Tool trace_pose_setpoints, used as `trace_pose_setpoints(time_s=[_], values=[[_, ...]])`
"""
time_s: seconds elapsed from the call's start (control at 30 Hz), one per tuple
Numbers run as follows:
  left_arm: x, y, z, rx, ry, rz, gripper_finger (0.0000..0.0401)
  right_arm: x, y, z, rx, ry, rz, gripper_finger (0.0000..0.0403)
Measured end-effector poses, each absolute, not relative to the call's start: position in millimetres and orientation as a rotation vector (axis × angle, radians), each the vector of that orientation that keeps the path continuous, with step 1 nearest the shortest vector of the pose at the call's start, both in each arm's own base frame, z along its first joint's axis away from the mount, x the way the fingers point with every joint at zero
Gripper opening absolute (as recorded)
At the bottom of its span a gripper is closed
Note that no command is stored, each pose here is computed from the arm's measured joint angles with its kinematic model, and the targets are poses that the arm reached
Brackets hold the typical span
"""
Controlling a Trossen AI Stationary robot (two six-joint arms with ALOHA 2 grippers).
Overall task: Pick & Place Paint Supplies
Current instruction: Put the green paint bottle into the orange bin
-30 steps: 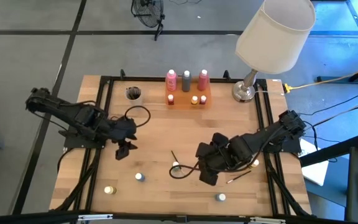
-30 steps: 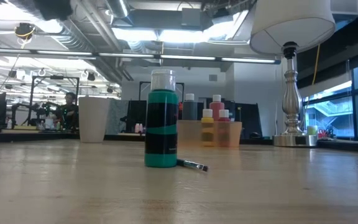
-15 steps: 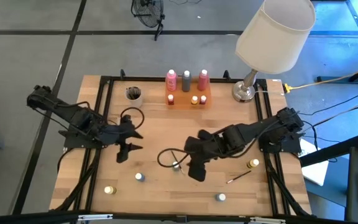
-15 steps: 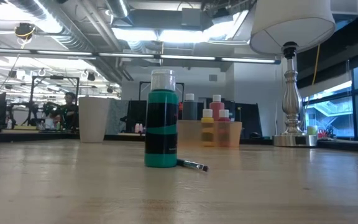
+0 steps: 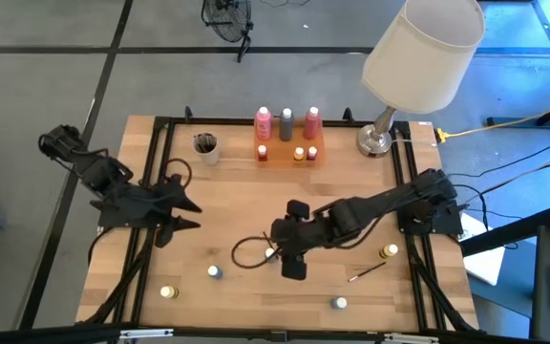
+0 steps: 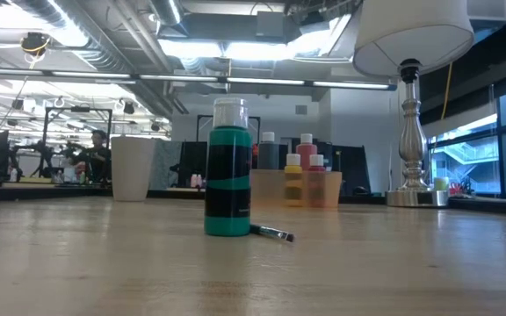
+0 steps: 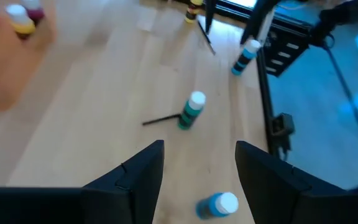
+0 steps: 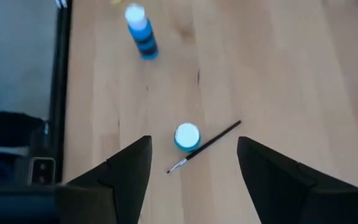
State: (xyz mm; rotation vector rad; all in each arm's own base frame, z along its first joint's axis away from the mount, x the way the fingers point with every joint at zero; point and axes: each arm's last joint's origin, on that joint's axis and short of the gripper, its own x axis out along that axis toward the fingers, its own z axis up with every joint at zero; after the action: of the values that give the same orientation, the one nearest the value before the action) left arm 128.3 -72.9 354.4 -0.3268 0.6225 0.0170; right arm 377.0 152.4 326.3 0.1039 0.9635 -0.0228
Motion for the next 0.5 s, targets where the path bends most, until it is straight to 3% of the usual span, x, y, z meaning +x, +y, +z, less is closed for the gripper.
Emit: trace_pose_setpoints(time_s=[0.5], values=[[130.1,-77.8,360.6,-0.386,0.504,0.088,0.0194,411.5,150.9,273.7,0.145,1.066,-0.008,0.024]])
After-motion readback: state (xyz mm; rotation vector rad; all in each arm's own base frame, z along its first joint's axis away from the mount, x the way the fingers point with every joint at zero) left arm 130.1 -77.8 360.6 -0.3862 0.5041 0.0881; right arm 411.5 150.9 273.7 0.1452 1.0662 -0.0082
